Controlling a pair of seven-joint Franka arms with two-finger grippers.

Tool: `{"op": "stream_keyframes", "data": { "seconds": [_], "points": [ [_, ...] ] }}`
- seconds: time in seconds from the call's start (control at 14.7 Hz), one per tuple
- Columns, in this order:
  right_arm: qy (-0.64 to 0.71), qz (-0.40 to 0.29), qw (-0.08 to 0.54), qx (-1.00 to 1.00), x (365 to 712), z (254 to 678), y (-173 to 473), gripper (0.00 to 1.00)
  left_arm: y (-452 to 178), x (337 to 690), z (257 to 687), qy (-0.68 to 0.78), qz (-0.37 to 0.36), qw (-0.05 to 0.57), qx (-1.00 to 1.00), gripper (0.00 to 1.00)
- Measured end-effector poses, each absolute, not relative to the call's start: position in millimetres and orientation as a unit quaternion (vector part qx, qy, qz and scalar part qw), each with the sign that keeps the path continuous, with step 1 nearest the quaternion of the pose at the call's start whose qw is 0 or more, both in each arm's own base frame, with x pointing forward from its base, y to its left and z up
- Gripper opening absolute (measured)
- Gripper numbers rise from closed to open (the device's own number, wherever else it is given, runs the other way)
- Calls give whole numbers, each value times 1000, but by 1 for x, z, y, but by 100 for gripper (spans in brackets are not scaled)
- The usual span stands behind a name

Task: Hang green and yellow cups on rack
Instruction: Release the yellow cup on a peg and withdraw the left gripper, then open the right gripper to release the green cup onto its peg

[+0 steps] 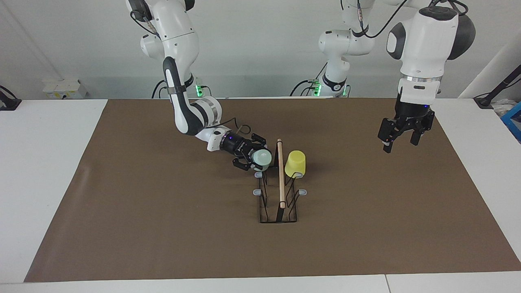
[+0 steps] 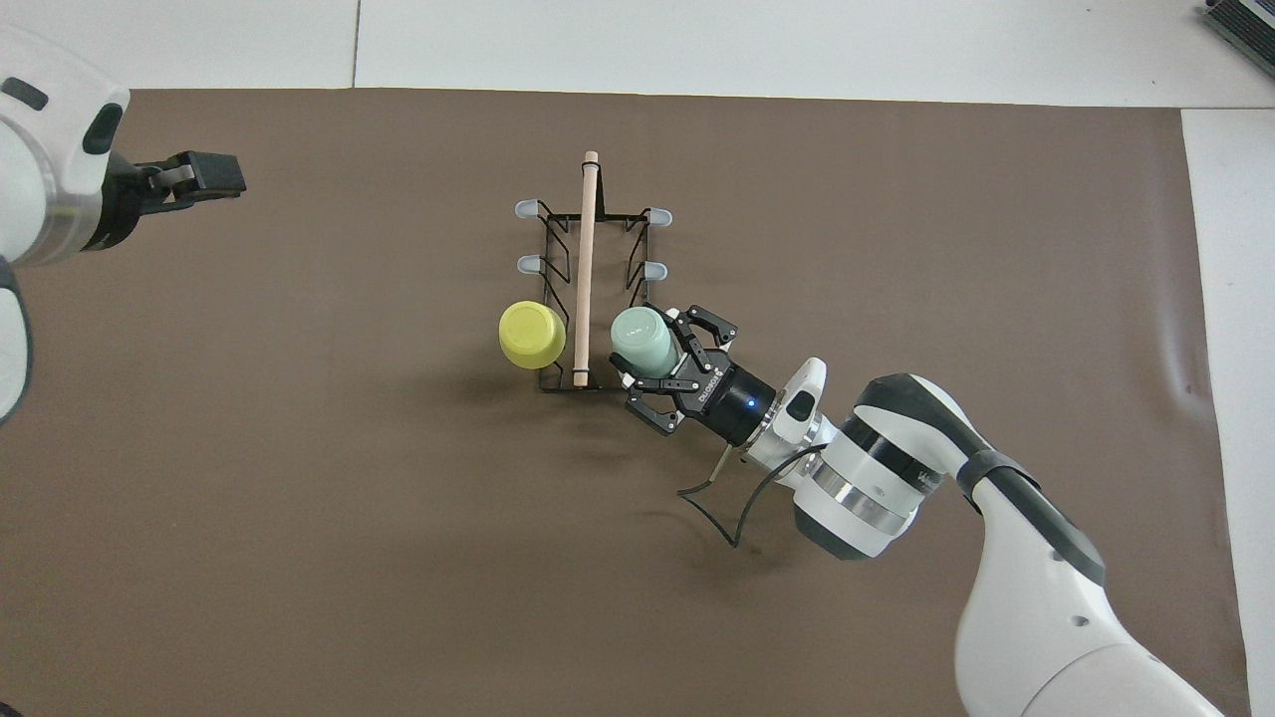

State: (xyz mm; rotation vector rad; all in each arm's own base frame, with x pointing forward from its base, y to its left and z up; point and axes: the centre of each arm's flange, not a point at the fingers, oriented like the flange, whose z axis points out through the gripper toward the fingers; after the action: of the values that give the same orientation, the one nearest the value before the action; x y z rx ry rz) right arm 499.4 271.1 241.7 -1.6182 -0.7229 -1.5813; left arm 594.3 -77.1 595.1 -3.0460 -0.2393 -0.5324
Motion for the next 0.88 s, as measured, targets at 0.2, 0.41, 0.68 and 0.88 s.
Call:
{"op": "stream_keyframes", "data": {
  "seconds": [0.2, 0.41, 0.68, 0.88],
  "points": [
    [-282, -614, 373, -636, 497, 239, 270, 100, -50, 578, 601, -25, -125, 43, -991, 100],
    [-282, -606, 369, -646, 494, 233, 268, 100, -34, 564, 606, 1, -86, 40, -995, 100],
    [-284, -590, 365, -663, 488, 226, 268, 100, -11, 558, 608, 9, -60, 21, -998, 100],
    [-283, -573, 356, -682, 483, 217, 263, 100, -1, 553, 625, 12, -49, 19, -999, 100]
  ]
}}
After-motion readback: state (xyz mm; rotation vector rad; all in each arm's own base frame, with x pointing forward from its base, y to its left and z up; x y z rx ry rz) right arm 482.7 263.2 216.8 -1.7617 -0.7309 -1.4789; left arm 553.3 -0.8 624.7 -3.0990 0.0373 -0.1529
